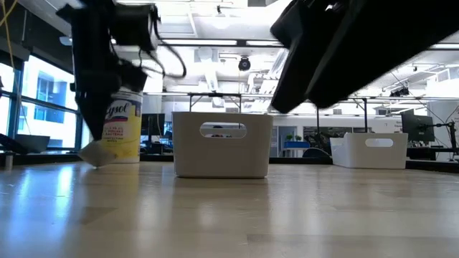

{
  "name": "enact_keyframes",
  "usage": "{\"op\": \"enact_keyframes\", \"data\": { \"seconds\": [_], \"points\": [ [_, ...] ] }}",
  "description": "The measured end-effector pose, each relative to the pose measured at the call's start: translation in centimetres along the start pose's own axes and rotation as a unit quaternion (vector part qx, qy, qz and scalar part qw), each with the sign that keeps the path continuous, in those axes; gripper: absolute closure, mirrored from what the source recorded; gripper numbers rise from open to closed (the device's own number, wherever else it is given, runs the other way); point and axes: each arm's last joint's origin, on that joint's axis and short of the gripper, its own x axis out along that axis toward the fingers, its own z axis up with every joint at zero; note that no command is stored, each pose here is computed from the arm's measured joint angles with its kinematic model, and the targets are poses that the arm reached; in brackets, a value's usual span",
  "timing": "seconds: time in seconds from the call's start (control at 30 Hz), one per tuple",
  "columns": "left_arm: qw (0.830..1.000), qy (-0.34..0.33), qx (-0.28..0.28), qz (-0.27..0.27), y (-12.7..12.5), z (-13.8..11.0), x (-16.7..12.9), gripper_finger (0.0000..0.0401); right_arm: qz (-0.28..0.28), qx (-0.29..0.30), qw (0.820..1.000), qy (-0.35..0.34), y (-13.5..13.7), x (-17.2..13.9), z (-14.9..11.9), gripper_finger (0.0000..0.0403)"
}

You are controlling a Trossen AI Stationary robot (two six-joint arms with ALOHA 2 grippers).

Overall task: Pick & Place First Aid Supplies
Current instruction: Put the blue pad into the middle gray bin

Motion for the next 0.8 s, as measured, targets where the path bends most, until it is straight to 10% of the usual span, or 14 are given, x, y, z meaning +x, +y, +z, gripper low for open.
{"op": "enact_keyframes", "data": {
  "seconds": [0.8],
  "points": [
    [0.971, -0.189, 0.077, -0.125, -6.4, 1.1, -7.0, 0.0401, -0.05, 0.028, 0.998, 0.02, -0.4, -4.2, -0.1, 0.0208]
  ]
}}
